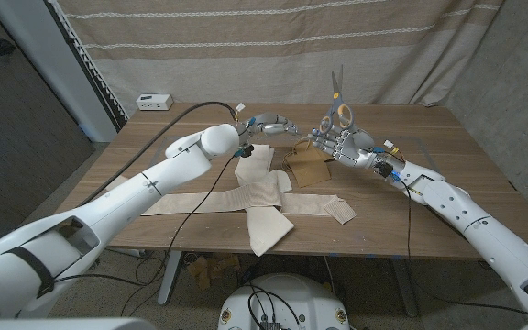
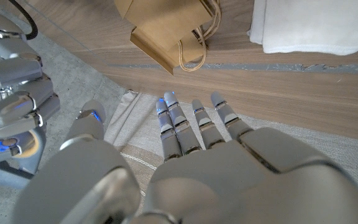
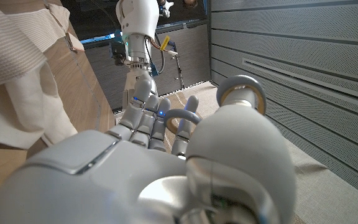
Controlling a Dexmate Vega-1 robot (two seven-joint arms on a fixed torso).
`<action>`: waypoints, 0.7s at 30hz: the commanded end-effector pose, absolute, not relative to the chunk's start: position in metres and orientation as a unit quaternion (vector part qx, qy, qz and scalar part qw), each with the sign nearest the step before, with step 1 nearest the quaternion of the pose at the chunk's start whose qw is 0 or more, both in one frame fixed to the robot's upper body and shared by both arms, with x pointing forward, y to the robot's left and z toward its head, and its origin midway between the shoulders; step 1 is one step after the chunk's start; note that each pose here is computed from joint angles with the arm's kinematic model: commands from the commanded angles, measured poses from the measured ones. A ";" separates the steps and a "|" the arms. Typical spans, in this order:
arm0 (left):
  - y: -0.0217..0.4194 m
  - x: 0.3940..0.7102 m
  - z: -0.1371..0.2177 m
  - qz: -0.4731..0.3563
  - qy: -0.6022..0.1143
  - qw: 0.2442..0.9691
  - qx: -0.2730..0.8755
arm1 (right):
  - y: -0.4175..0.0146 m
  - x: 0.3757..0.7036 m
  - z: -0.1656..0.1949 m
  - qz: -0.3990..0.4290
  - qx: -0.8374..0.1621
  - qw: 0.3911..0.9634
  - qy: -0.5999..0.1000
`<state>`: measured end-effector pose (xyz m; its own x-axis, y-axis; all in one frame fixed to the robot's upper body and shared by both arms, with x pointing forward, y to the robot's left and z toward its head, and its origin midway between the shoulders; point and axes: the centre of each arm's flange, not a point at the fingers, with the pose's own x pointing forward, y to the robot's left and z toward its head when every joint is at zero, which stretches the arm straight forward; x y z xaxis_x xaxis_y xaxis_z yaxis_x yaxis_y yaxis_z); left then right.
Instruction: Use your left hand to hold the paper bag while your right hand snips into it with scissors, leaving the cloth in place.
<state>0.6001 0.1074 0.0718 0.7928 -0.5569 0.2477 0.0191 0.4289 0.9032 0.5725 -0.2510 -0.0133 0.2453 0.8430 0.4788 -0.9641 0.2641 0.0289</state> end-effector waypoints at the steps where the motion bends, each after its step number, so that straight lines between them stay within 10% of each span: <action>1: 0.097 0.602 0.066 -0.178 -0.243 0.791 0.533 | -0.252 0.573 -0.011 0.585 0.158 0.773 -0.189; 21: 0.072 0.596 0.051 -0.158 -0.237 0.749 0.597 | -0.251 0.571 -0.010 0.585 0.156 0.773 -0.191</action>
